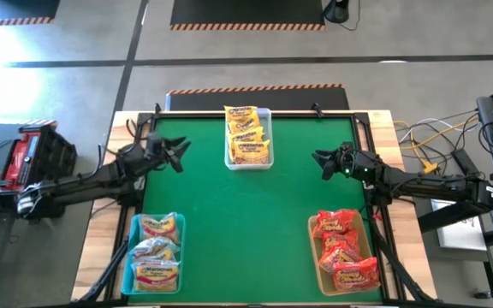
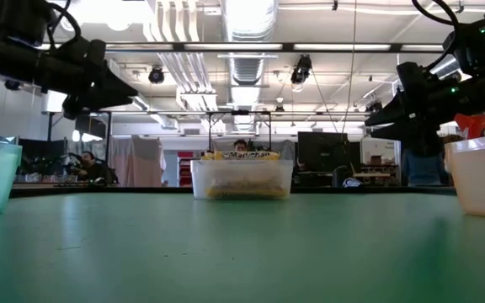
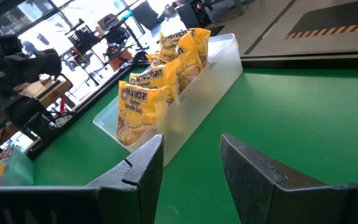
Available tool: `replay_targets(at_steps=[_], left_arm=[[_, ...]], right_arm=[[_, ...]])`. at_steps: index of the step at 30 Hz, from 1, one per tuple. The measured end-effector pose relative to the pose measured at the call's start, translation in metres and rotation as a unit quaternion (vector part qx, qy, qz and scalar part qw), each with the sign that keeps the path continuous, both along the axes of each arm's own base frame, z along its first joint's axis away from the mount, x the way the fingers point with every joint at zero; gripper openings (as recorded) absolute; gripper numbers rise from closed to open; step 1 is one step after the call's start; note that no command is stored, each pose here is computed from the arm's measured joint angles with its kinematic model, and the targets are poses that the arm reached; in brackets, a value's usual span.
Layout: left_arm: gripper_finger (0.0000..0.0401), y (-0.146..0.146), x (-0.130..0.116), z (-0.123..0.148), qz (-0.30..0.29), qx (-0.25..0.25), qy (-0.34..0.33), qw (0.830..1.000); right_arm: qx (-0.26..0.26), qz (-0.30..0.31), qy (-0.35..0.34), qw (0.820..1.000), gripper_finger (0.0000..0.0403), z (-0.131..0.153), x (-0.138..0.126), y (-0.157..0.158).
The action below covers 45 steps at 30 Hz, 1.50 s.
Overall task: Sort Maruchan noodles
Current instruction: Return to Home Position
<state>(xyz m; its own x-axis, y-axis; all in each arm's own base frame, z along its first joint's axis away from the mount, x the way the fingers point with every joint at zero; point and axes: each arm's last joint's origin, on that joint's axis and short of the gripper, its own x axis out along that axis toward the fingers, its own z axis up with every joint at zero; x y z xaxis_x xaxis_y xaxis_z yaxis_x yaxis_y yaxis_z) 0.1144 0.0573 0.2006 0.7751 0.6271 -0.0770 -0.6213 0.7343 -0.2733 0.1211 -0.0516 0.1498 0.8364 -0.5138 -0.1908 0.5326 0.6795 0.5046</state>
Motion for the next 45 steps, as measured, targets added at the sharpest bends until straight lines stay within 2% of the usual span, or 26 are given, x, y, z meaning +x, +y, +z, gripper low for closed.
replay_targets(at_steps=[7, 17, 28, 34, 45], left_arm=[[0.0127, -0.005, -0.011, -0.011, 0.000, 0.007, -0.024, 1.000], [0.0127, -0.008, -0.020, -0.031, 0.001, -0.016, -0.070, 0.997], [0.0127, -0.012, -0.029, -0.023, -0.001, 0.006, -0.114, 0.993], [0.0127, -0.012, -0.028, -0.029, -0.004, -0.052, -0.124, 0.991], [0.0127, -0.011, -0.026, -0.030, -0.001, -0.062, -0.109, 0.992]], right_arm=[[0.000, 0.000, 0.000, 1.000, 0.0150, 0.000, 0.000, 0.000], [0.000, 0.000, 0.000, 1.000, 0.0150, 0.000, 0.000, 0.000], [0.000, 0.000, 0.000, 1.000, 0.0150, 0.000, 0.000, 0.000], [0.000, 0.000, 0.000, 1.000, 0.0150, 0.000, 0.000, 0.000], [0.000, 0.000, 0.000, 1.000, 0.0150, 0.000, 0.000, 0.000]])
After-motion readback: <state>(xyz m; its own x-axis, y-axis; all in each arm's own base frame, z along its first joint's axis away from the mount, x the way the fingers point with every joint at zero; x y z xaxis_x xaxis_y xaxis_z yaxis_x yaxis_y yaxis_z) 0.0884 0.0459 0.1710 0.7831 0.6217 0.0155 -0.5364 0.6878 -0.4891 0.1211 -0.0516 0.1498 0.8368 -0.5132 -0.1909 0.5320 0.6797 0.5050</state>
